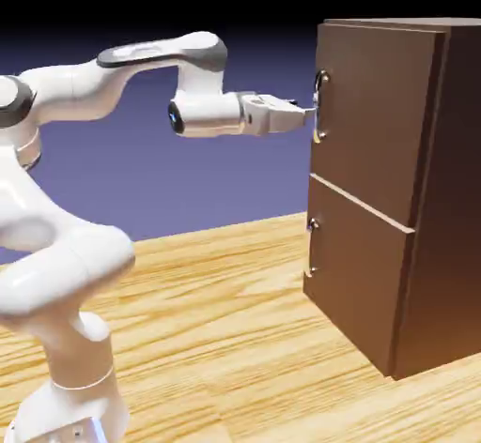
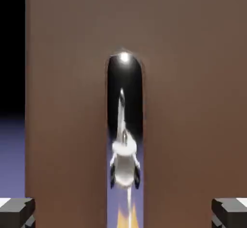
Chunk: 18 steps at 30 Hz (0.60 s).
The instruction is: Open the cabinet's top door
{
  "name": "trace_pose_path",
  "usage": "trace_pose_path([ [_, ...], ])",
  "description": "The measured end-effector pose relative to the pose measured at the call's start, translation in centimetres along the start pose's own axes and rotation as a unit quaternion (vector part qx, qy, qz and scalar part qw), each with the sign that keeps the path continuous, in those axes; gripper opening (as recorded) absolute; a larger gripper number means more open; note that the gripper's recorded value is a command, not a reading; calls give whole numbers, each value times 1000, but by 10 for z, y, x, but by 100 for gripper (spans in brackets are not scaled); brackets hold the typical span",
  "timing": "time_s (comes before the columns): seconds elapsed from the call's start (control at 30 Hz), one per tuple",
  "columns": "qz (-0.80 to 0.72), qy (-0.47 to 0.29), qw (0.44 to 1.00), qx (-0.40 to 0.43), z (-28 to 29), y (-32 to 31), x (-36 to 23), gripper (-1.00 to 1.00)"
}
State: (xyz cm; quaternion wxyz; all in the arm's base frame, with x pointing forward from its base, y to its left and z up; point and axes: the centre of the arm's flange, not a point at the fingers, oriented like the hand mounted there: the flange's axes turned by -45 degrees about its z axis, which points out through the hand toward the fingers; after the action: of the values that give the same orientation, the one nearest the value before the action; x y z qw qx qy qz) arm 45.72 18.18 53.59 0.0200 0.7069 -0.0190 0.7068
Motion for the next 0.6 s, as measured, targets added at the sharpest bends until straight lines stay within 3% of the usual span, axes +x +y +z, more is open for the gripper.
trace_pose_path([
  [0.03, 1, 0, 1000, 0, 9, 1, 0, -100],
  [0.6, 0, 0, 989, 150, -72, 57, 0, -100],
])
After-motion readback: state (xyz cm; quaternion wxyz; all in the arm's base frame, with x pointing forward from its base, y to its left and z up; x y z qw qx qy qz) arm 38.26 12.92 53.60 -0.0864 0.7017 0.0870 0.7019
